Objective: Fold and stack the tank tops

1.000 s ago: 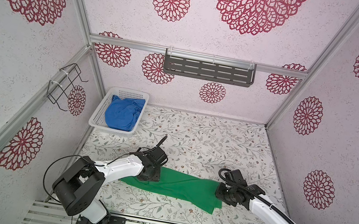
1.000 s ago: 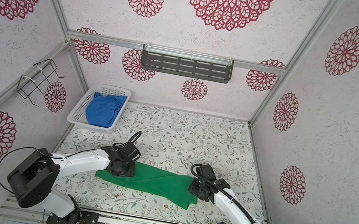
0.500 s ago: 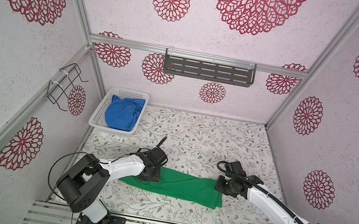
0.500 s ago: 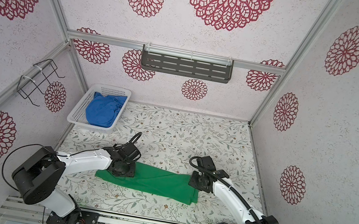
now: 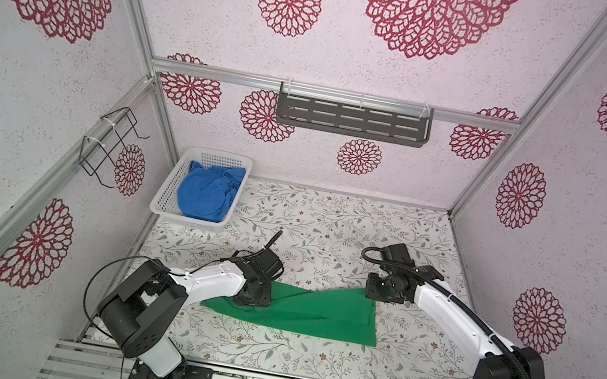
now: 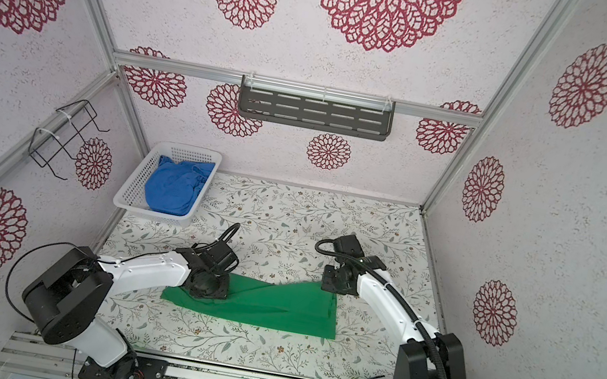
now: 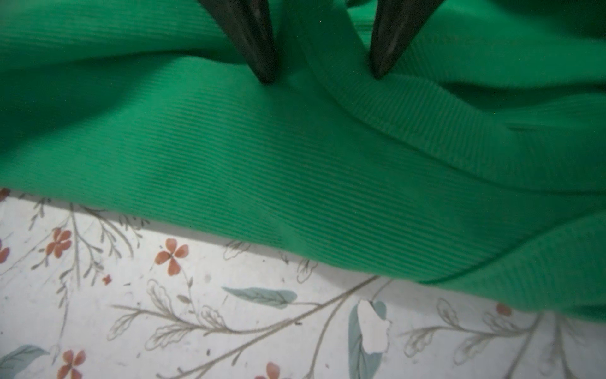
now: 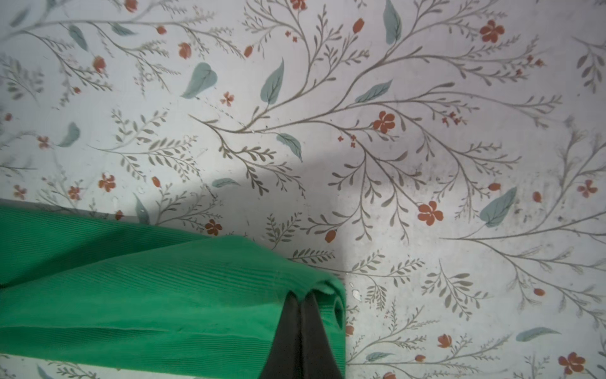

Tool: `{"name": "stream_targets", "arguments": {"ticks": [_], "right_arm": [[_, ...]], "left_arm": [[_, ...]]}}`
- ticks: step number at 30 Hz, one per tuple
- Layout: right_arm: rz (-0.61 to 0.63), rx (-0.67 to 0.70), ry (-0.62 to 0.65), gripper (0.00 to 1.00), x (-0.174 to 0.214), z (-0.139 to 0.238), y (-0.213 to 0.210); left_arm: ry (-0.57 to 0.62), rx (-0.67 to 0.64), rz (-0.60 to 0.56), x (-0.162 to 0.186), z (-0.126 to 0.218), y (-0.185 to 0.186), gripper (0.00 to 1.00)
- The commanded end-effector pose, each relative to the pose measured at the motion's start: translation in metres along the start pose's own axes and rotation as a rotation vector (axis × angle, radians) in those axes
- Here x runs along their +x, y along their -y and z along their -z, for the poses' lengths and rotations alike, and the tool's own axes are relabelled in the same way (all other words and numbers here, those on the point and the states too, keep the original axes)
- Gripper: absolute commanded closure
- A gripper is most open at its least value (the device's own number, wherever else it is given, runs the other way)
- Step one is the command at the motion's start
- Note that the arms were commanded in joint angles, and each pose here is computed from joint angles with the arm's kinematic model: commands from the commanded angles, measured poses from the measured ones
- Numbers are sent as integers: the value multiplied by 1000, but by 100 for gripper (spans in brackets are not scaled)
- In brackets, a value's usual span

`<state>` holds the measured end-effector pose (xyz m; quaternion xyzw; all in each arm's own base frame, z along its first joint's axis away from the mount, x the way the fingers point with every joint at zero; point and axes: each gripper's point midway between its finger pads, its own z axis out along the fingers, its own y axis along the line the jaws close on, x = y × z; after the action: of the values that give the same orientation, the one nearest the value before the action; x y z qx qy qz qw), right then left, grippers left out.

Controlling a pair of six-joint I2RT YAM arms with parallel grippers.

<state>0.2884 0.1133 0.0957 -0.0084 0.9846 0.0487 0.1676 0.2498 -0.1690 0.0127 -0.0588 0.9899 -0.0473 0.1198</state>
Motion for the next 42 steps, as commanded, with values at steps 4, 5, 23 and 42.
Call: {"name": "stream_targets", "arguments": {"ticks": [4, 5, 23, 42], "right_arm": [[33, 89, -19, 87, -6, -15, 23], [29, 99, -18, 81, -8, -13, 24], [-242, -185, -56, 66, 81, -14, -8], [-223, -149, -16, 97, 65, -24, -7]], "left_arm": [[-43, -85, 30, 10, -29, -23, 49], [-40, -83, 30, 9, -29, -22, 49], [-24, -53, 62, 3, -23, -15, 49], [81, 17, 90, -12, 55, -13, 44]]}}
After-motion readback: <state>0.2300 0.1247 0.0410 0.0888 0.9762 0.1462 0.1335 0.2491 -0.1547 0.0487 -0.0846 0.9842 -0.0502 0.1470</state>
